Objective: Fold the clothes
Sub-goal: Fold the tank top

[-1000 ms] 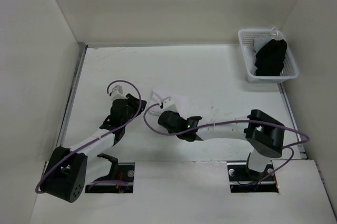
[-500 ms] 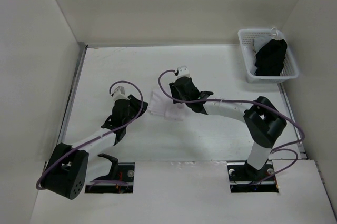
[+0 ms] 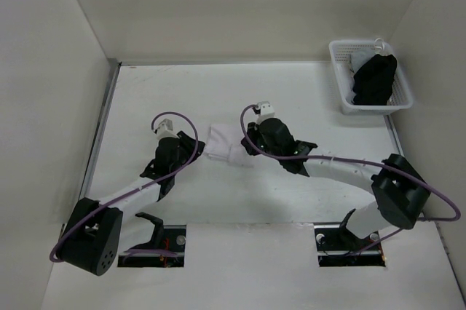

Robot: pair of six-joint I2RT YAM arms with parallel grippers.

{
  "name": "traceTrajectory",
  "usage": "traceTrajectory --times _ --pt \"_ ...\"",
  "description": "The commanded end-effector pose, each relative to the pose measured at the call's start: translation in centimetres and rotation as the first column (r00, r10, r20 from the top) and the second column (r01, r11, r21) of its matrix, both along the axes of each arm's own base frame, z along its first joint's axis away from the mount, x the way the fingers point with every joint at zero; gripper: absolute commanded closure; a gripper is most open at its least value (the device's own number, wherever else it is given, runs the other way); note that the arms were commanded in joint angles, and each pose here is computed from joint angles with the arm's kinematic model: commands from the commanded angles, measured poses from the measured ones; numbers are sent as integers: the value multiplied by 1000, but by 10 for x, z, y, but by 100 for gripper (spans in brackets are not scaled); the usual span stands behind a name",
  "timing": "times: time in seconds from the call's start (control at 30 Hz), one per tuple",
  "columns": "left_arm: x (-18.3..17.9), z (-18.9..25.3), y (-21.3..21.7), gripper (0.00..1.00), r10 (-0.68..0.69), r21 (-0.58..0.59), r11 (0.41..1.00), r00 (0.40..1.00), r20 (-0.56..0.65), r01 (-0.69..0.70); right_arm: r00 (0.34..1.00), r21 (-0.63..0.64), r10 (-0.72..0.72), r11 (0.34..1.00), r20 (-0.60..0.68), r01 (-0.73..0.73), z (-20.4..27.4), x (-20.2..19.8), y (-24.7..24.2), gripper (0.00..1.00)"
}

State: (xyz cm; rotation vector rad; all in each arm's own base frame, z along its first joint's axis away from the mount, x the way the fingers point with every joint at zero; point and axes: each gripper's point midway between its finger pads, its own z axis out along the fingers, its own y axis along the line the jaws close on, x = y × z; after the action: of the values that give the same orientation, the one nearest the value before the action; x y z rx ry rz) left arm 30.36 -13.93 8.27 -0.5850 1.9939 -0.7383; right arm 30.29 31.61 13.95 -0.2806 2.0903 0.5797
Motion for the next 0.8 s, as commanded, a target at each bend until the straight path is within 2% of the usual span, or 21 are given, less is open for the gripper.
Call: traceTrajectory --times 0.0,0.1,0.2,0.5,0.67,0.77 --pt "10 20 -8 70 -21 -15 1000 998 64 22 989 205 114 974 -93 -93 -13 -18 22 86" --pt "9 19 -9 70 -26 -14 1000 998 59 27 973 337 206 928 -108 -159 -15 -22 33 85" --pt "9 22 -7 70 -22 -16 1000 998 67 23 955 409 262 894 -142 -184 -23 -23 41 85" --pt "10 14 -8 70 -22 -12 1000 999 49 23 969 450 122 893 -213 -14 -54 33 20 87" --pt "9 16 -5 70 -15 -15 1000 998 56 15 964 449 80 893 -252 43 -70 46 15 87" --pt "6 19 -2 70 -9 -18 1000 998 69 10 968 469 73 882 -241 50 -61 47 13 82"
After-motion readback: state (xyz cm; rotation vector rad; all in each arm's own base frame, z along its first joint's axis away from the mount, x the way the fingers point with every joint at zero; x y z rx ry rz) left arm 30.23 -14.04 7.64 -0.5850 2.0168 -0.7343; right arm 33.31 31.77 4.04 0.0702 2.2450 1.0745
